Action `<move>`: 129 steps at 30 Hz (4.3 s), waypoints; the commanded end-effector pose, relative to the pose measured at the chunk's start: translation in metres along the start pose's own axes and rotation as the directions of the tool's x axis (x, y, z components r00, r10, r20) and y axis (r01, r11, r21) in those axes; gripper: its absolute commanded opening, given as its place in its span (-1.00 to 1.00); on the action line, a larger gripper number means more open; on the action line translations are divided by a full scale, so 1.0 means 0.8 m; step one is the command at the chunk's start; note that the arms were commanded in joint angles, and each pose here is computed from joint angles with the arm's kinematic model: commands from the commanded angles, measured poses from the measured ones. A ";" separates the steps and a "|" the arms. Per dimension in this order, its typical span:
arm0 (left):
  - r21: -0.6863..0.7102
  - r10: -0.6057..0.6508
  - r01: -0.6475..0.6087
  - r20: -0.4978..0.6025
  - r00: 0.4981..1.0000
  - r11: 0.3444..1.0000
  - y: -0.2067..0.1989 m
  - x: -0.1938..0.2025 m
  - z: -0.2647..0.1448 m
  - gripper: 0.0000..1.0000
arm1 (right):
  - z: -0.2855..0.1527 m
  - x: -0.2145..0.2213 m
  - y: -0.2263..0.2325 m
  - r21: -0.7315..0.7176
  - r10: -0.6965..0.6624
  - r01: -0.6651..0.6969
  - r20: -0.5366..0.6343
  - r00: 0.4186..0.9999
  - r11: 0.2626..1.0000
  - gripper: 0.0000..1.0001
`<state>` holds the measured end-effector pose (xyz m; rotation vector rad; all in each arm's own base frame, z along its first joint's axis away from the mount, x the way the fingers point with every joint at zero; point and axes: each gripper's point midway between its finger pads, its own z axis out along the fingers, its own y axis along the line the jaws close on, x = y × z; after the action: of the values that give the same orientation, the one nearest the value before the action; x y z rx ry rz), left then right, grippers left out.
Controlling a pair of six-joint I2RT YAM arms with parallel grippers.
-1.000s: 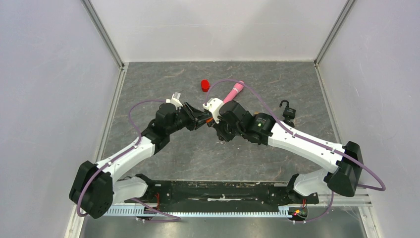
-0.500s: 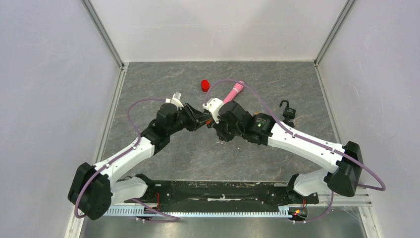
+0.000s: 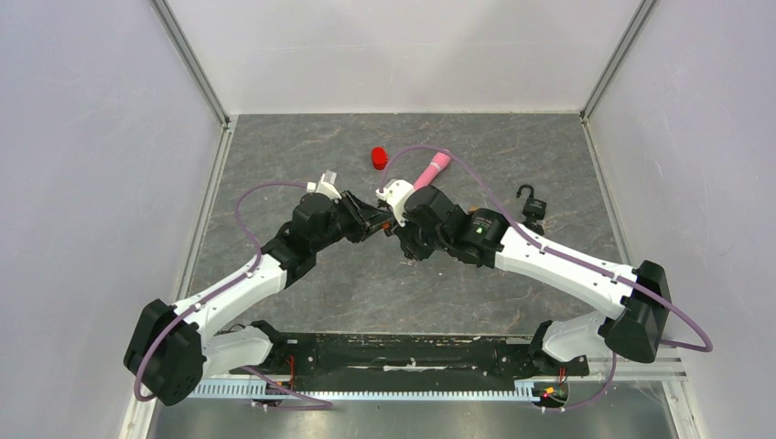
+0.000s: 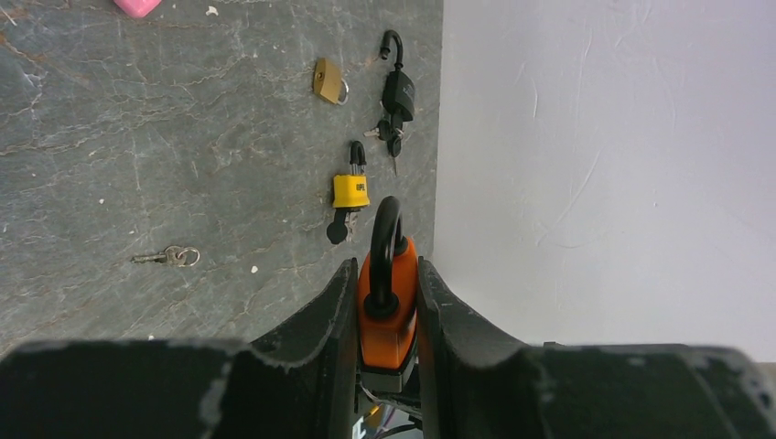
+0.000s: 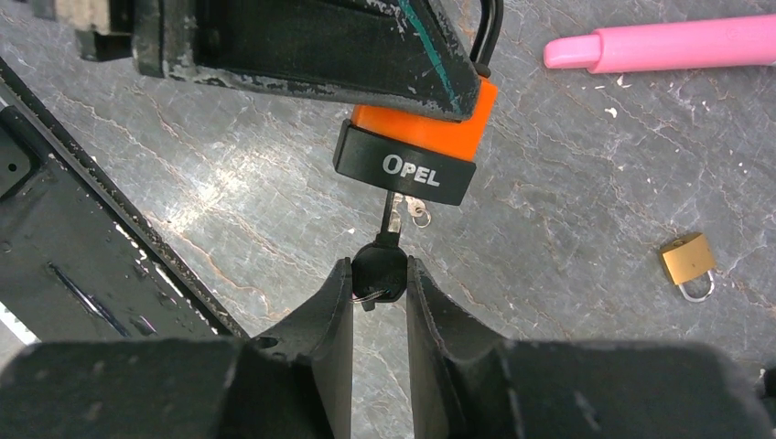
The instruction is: Unlock with the key
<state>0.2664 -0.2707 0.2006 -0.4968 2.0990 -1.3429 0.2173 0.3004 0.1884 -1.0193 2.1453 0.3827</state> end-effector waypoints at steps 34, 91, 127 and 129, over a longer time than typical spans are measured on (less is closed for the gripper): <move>0.236 0.028 -0.009 -0.078 0.997 0.972 -0.070 0.065 0.010 -0.96 | -0.016 -0.097 -0.030 0.070 0.082 -0.125 0.442 0.893 0.990 -0.86; 0.410 -0.051 0.005 0.101 0.994 0.912 -0.106 -0.037 -0.036 -0.96 | -0.055 -0.081 -0.026 0.001 0.030 -0.069 0.890 0.454 0.998 0.07; 0.379 -0.003 -0.052 0.143 0.990 0.924 -0.113 -0.033 -0.039 -0.96 | -0.041 -0.056 -0.035 0.068 0.001 -0.112 0.851 0.526 0.991 -0.02; 0.382 -0.003 -0.052 0.144 0.990 0.923 -0.115 -0.033 -0.041 -0.95 | -0.041 -0.053 -0.036 0.072 -0.002 -0.112 0.850 0.528 0.991 -0.04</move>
<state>0.2669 -0.2717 0.2537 -0.4714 1.8049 -1.5591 0.2412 0.2966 0.2331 -0.5357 1.2872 0.6406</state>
